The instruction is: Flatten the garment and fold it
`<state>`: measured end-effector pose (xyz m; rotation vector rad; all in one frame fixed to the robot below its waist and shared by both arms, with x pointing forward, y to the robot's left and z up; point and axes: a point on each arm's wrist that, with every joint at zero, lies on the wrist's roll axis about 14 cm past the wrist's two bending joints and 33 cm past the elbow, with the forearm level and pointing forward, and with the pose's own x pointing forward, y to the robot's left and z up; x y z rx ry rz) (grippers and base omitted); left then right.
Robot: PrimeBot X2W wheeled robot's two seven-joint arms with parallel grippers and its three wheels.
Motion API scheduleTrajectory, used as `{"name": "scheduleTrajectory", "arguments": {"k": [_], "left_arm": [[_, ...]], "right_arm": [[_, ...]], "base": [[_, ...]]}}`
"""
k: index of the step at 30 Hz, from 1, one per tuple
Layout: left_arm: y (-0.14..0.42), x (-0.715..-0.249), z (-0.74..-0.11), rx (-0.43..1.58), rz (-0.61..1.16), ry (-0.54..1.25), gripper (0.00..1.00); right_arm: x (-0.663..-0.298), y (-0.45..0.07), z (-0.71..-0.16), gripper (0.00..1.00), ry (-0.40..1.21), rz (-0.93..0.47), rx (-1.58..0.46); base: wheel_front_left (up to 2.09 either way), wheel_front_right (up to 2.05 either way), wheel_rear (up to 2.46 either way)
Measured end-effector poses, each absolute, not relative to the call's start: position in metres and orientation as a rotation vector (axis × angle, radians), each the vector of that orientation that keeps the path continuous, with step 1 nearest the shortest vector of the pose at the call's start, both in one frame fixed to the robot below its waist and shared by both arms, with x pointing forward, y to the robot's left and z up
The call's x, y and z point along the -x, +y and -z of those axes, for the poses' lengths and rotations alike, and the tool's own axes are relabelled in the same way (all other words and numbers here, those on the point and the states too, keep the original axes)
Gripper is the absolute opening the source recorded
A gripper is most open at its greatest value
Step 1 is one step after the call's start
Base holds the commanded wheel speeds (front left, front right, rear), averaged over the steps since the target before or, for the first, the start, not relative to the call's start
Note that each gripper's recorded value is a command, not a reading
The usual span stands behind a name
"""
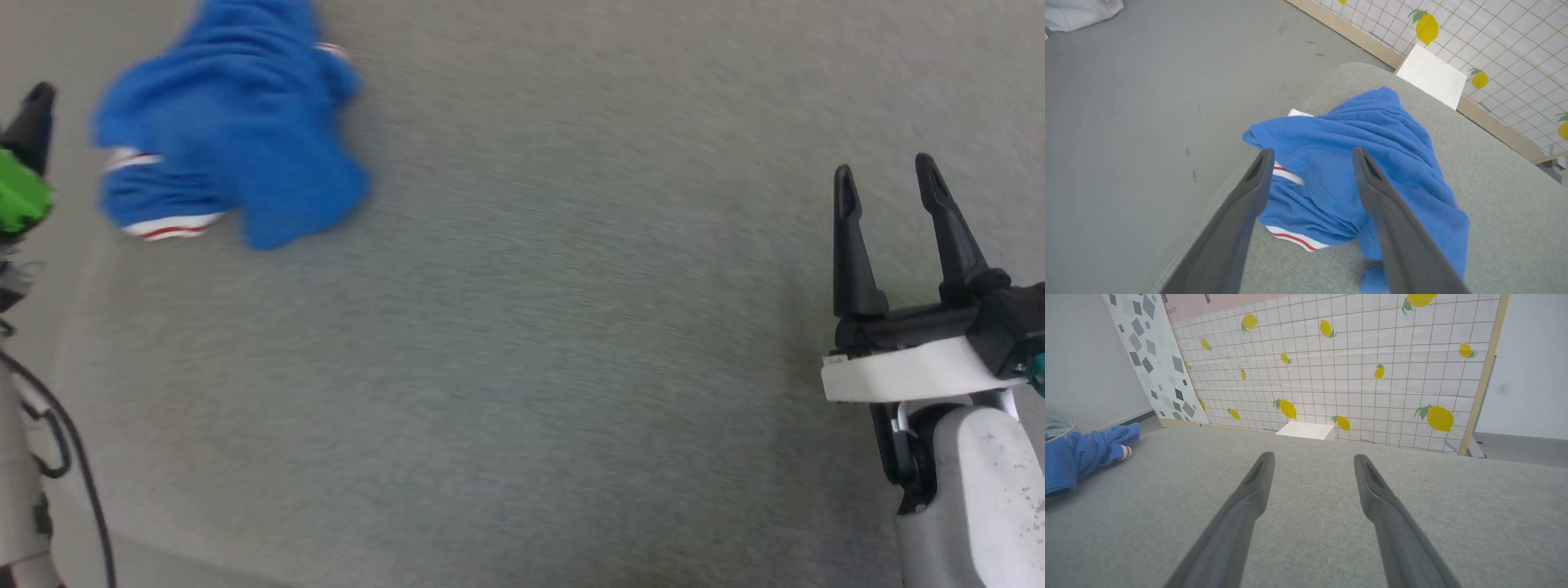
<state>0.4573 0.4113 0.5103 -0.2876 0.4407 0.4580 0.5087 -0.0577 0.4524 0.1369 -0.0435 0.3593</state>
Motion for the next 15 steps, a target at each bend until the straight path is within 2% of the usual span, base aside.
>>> {"name": "scheduleTrajectory", "arguments": {"k": [9,15], "left_arm": [[0.368,-0.481,-0.395,0.464,-0.477,0.773,1.0],[0.356,-0.482,-0.357,0.48,-0.508,0.875,1.0]], "right_arm": [[-0.503,-0.118,-0.4,1.0,0.074,-0.212,-0.109],[-0.502,-0.137,-0.389,1.0,0.088,-0.163,-0.099]], "base": [[0.0,0.0,0.0],[0.0,0.0,0.0]]}}
